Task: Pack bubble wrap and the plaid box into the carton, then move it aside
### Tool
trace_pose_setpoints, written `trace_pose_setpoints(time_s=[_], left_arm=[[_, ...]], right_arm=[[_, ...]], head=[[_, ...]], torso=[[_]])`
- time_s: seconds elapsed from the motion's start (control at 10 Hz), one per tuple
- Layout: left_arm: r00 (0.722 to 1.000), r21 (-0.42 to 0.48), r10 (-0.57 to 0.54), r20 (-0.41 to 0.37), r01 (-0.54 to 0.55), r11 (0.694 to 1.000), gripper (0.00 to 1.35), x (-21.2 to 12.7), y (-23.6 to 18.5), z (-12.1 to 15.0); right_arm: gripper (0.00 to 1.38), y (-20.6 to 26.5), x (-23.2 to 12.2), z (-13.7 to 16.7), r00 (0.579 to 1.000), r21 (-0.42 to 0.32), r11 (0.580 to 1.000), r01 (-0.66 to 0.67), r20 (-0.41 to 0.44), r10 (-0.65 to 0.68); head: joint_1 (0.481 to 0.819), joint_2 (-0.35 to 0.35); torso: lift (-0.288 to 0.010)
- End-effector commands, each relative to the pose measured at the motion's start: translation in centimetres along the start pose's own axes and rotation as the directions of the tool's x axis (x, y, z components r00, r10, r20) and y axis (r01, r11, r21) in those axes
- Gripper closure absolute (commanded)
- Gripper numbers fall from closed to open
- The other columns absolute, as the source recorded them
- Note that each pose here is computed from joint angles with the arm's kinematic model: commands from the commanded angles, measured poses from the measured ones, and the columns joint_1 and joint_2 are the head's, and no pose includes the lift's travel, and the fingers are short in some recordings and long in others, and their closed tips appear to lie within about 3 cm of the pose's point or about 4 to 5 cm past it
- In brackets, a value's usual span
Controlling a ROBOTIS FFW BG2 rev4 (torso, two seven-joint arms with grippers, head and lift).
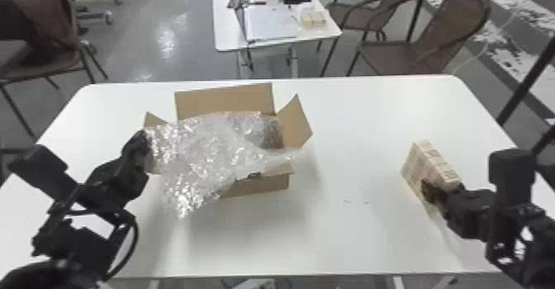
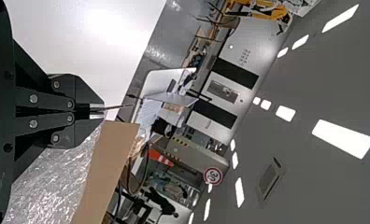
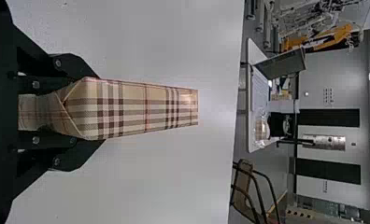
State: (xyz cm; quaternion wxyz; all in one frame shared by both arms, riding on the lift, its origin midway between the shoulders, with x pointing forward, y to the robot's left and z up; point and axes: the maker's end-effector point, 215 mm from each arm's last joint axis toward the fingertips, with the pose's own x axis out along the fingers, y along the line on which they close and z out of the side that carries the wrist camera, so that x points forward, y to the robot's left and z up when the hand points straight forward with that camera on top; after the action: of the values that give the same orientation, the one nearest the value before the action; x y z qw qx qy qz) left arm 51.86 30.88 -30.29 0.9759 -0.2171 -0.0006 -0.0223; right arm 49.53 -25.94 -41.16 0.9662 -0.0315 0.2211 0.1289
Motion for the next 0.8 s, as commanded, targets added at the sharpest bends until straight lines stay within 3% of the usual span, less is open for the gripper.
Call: trace_pose_setpoints(time_s=[0.0, 0.2, 0.5, 0.7], left_arm=[[1.000, -0.001, -0.001, -0.001, 0.001, 1.000, 1.21, 0.0, 0.0, -0.1], [1.000, -0.001, -0.002, 0.000, 0.002, 1.000, 1.21, -0.1, 0.0, 0.0], [1.000, -0.007, 0.001, -0.008, -0.001, 1.000, 1.21, -0.1, 0.1, -0.4], [1.000, -0.010, 0.002, -0.010, -0.002, 1.000, 1.21, 0.0, 0.0, -0.6]], right_arm=[[1.12, 0.2, -0.1, 0.1, 1.000, 0.004, 1.000, -0.004, 0.005, 0.004], [1.12, 1.3, -0.2, 2.1, 0.997, 0.031, 0.999, -0.042, 0.064, 0.040], [1.12, 3.7, -2.4, 13.0, 0.958, -0.015, 0.996, -0.094, 0.271, 0.094], [1.12, 8.3, -3.2, 19.4, 0.896, -0.026, 0.977, -0.213, 0.392, 0.206]], head=[[0.695, 0.053], [0.695, 0.057], [0.695, 0.080], [0.695, 0.101]], torso=[[-0.166], [-0.166], [-0.166], [-0.166]])
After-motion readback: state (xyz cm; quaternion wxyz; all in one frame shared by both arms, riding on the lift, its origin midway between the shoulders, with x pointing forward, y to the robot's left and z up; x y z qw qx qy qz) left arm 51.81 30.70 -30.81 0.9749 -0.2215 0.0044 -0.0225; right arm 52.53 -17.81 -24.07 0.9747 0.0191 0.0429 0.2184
